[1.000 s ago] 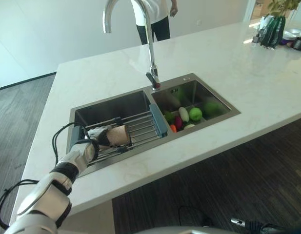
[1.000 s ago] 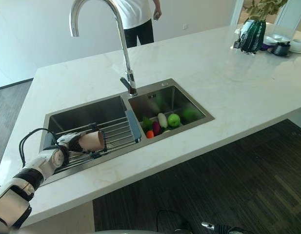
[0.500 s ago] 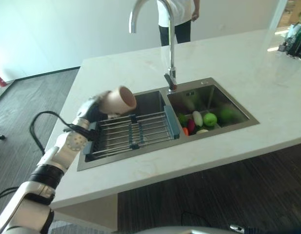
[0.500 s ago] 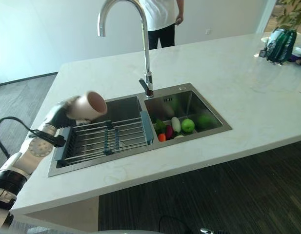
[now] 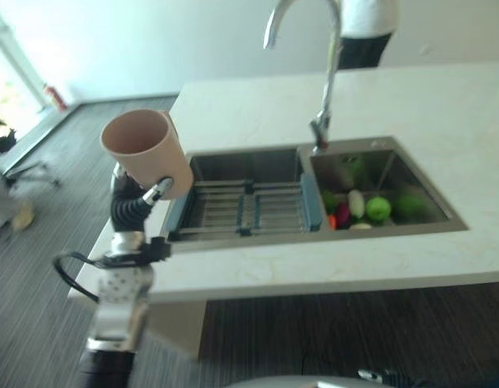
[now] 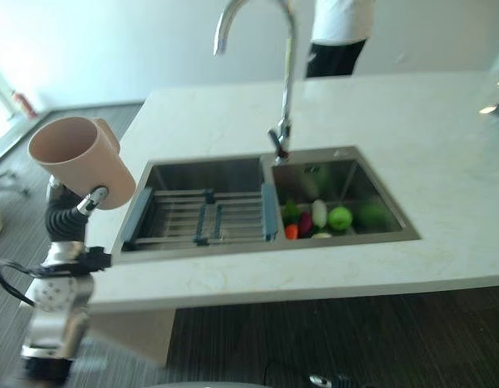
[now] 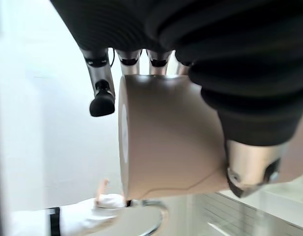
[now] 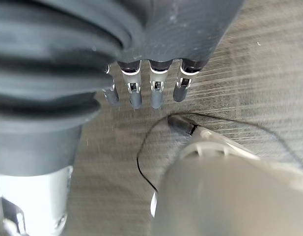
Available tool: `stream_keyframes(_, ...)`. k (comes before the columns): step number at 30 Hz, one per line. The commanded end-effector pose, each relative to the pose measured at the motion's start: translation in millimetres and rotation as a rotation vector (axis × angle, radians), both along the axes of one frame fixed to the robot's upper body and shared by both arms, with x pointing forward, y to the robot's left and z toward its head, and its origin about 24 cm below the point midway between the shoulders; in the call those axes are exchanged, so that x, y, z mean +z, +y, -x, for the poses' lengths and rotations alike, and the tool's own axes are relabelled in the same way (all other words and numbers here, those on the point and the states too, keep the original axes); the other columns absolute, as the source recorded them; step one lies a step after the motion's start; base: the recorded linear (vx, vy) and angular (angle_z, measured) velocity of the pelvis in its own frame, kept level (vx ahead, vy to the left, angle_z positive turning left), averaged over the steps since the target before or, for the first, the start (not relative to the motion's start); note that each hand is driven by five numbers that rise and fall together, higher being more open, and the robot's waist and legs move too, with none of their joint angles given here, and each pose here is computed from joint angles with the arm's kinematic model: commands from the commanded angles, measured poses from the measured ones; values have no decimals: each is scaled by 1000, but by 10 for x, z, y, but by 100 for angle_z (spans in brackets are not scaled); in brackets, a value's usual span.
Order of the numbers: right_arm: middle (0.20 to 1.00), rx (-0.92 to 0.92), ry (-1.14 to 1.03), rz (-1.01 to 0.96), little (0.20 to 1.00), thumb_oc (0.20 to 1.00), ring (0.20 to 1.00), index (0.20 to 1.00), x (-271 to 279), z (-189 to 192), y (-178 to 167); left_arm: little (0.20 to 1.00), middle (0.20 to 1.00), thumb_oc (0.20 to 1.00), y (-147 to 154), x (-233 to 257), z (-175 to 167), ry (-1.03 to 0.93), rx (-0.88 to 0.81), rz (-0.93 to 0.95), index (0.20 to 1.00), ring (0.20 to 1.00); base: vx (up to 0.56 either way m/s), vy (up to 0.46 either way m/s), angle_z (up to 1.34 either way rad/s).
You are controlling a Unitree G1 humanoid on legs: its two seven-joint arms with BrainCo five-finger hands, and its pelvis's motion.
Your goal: Place the dishes in the dishwasher.
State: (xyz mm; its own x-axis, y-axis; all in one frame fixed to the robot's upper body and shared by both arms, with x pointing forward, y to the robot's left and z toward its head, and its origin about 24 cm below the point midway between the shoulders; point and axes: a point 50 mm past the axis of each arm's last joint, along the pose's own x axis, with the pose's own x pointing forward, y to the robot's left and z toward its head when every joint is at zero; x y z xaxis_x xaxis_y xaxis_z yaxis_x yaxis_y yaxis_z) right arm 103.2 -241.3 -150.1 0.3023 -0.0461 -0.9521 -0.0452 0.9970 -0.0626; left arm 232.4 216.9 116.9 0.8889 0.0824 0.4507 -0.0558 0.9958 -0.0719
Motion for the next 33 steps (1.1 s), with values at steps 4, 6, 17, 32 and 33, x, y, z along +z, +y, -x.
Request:
stream_keyframes(4, 1000, -24, -71, 21, 1000, 1000, 1000, 1000, 132, -321, -87, 200, 200, 200, -147, 786, -2, -349, -113, -44, 200, 200, -326, -183, 63)
stream_keyframes(6, 1000, -27, -81, 11, 1000, 1000, 1000, 1000, 153, -380, -69, 200, 200, 200, -133, 869, -39, -362, -111, -22, 200, 200, -372, -61, 73)
stream_keyframes(17, 1000, 51, -139, 45, 1000, 1000, 1000, 1000, 204, -539, 161, 200, 200, 200, -169, 831, -75, -353, -159, -4, 200, 200, -462, 242, 99)
stream_keyframes(32, 1000, -99, -184, 29, 1000, 1000, 1000, 1000, 153, -340, 177, 200, 200, 200, -494, 648, -147, -323, -410, -24, 200, 200, -344, 225, 144)
stream_keyframes(33, 1000, -112, -183, 27, 1000, 1000, 1000, 1000, 157, -352, 181, 200, 200, 200, -495, 655, -145, -323, -423, -24, 200, 200, 44, -133, 169)
